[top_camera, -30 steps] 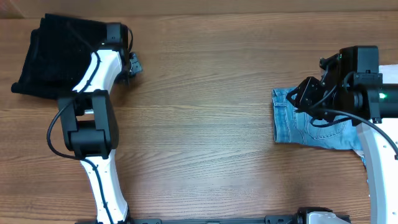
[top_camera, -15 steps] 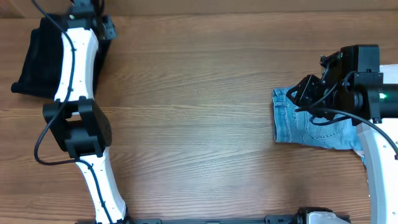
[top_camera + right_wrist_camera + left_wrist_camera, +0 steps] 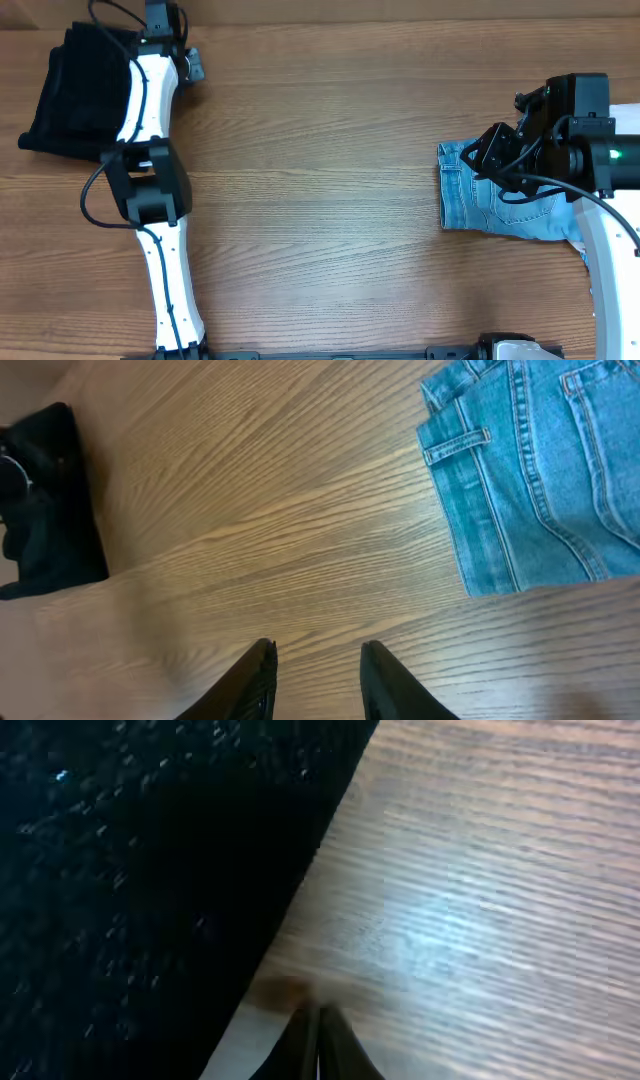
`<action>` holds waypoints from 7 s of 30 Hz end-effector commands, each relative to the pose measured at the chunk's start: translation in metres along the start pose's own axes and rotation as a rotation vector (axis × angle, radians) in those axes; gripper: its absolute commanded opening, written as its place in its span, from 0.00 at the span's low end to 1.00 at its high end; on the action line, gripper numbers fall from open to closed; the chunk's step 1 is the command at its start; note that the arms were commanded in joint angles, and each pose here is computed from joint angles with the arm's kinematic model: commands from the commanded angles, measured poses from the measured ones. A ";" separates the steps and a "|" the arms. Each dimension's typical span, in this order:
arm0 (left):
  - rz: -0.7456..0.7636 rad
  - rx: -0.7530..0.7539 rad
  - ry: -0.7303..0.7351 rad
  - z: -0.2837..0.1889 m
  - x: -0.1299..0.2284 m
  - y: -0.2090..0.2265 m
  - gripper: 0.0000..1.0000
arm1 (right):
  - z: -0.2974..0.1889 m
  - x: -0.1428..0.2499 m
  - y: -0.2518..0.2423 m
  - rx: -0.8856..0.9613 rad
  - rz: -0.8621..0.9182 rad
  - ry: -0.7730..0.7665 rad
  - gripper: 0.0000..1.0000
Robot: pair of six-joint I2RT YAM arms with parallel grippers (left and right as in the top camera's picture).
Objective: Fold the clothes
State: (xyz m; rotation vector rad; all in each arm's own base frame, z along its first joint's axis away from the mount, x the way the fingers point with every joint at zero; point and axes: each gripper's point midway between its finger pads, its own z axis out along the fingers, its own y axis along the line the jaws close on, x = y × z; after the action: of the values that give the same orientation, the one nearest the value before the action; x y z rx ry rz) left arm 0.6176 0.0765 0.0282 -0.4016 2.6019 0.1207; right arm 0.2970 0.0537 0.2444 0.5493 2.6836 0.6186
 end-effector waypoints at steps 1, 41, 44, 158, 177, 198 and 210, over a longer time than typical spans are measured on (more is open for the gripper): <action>0.075 0.004 -0.025 0.001 -0.006 -0.002 0.04 | -0.004 0.000 0.001 -0.006 0.003 -0.011 0.32; -0.248 0.025 -0.223 -0.247 -0.078 0.091 0.04 | -0.003 0.000 0.000 -0.003 0.029 -0.011 0.31; -0.289 -0.024 -0.119 -0.281 -0.040 0.109 0.04 | -0.004 0.004 -0.002 0.005 0.036 0.006 0.31; -0.871 0.108 0.029 -0.213 -0.017 0.237 0.19 | -0.005 0.007 -0.019 0.096 0.071 0.000 0.32; -0.065 0.840 -0.547 -0.616 0.029 0.027 1.00 | -0.124 0.073 -0.001 0.034 -0.139 -0.144 0.99; 0.202 0.862 -0.852 -0.755 0.159 -0.001 1.00 | -0.219 0.175 -0.009 -0.173 -0.299 -0.600 1.00; 0.042 0.454 -0.381 -0.554 0.057 0.000 1.00 | -0.218 0.176 -0.010 -0.172 -0.298 -0.596 1.00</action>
State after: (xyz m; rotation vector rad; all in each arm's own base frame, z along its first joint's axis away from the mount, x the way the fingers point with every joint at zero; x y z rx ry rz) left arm 0.2999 -0.0320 0.5011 -0.1281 2.1092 -0.3923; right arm 0.0528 0.0460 0.3832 0.2314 2.0726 0.4956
